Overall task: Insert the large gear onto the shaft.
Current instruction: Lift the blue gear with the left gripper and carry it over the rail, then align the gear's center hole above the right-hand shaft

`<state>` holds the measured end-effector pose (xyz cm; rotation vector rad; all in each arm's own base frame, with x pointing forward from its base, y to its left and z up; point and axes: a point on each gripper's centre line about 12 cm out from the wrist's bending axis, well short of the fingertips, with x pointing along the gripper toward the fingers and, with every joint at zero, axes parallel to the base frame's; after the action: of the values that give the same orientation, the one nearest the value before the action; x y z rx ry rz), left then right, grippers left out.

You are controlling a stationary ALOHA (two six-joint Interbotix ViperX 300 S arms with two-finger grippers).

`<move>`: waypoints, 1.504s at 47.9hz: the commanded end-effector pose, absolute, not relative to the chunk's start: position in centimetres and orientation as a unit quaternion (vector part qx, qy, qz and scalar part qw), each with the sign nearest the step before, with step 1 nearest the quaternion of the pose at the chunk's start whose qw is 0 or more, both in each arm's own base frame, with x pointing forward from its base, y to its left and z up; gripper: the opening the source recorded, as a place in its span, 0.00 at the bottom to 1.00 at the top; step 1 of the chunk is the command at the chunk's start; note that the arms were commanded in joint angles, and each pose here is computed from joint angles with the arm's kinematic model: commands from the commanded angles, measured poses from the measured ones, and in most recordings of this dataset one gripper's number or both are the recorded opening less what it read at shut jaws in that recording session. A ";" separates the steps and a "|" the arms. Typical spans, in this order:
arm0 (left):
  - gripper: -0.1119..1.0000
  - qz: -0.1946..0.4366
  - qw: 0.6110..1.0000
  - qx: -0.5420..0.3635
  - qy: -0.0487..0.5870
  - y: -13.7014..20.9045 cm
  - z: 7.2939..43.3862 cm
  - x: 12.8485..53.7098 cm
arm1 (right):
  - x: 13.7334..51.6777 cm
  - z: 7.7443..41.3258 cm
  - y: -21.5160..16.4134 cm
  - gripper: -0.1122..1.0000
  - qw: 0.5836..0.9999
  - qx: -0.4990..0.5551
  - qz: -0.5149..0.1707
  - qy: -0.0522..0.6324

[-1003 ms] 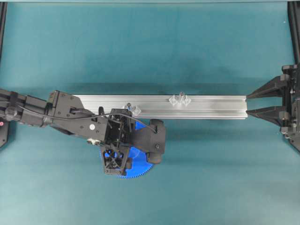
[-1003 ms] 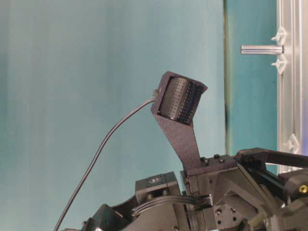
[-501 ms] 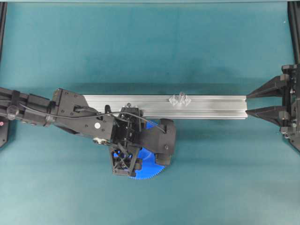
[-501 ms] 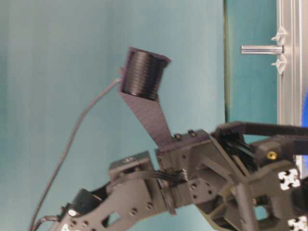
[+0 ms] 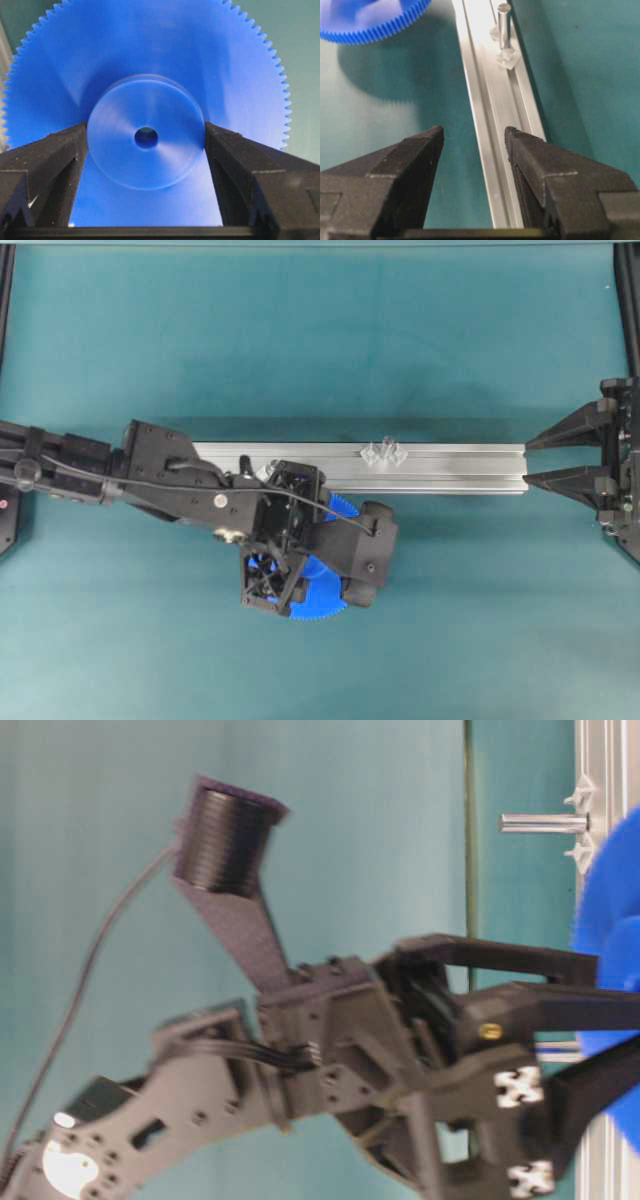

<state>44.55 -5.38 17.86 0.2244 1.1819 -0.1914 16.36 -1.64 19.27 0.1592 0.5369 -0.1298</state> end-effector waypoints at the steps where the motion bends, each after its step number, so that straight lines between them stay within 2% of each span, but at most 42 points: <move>1: 0.81 -0.082 0.844 0.106 0.519 -4.3 22.0 45.2 | 16.6 19.6 -1.7 0.64 0.960 0.082 -0.066 0.259; 11: 0.81 -0.055 0.864 0.102 0.490 -0.9 25.0 46.5 | 16.6 19.5 -1.7 0.64 0.960 0.083 -0.065 0.260; 21: 0.81 -0.043 0.872 0.119 0.473 1.8 26.4 47.6 | 16.5 19.5 -1.7 0.64 0.960 0.083 -0.065 0.259; 45: 0.81 -0.043 0.869 0.151 0.469 4.5 24.9 51.5 | 16.2 19.8 -1.6 0.63 0.964 0.083 -0.064 0.245; 72: 0.81 -0.043 0.865 0.151 0.478 5.2 22.4 53.4 | 16.1 20.3 -1.6 0.64 0.971 0.079 -0.063 0.217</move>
<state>52.96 4.68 20.60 0.3125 1.0489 -0.1098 15.87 -1.63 19.95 0.1540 0.4526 -0.1280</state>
